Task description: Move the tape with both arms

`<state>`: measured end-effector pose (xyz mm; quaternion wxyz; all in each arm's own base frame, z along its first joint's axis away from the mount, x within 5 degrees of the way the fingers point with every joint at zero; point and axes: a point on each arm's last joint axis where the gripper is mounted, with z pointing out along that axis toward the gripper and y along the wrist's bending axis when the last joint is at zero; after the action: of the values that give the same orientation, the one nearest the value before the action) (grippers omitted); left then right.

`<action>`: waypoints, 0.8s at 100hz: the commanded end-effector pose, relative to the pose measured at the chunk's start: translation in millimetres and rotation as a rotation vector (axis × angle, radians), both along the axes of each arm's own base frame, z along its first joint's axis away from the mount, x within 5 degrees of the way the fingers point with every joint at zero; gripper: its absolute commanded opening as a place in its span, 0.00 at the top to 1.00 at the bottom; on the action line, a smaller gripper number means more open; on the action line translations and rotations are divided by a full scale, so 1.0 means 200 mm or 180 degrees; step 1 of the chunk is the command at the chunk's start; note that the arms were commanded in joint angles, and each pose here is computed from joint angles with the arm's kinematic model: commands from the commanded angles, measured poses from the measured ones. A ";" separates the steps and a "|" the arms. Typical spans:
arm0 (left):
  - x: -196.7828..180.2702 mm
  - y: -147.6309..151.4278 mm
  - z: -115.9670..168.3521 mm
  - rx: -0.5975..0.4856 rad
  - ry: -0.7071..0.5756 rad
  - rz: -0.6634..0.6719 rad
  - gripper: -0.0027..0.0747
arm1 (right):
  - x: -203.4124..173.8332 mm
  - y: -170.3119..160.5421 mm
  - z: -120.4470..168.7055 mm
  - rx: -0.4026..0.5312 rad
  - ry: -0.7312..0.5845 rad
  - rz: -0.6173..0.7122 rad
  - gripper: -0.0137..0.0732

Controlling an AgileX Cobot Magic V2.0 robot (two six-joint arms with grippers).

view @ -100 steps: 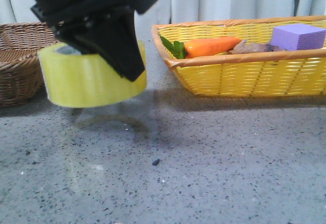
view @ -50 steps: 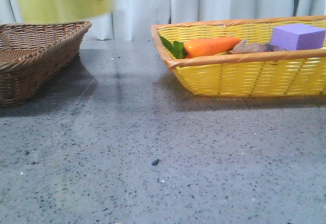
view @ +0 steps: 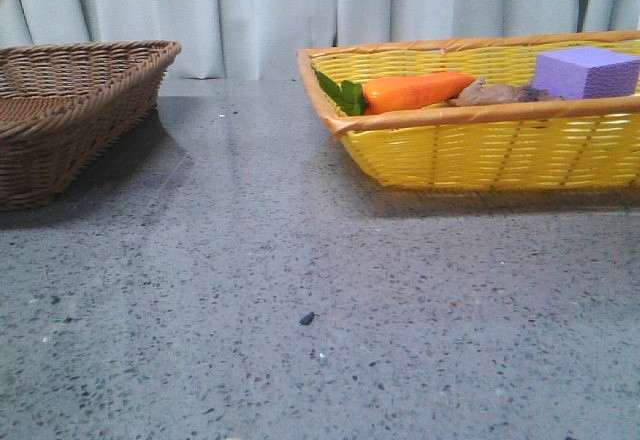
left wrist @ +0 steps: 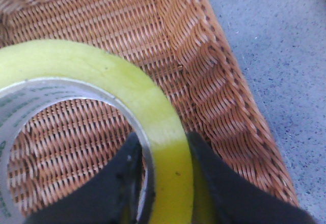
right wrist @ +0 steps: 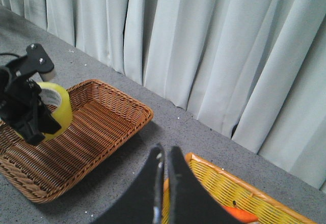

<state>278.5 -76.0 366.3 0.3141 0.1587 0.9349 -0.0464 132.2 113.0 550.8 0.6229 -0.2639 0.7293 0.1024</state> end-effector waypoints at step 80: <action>0.14 -0.04 -0.20 -0.0197 -0.0336 0.0059 0.64 | -0.02 -0.04 0.06 0.0097 -0.0465 -0.0023 0.92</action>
<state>307.6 -84.1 297.9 0.3069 0.1492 0.9383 -0.0552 133.4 113.5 549.7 0.6284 -0.2655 0.7248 0.0963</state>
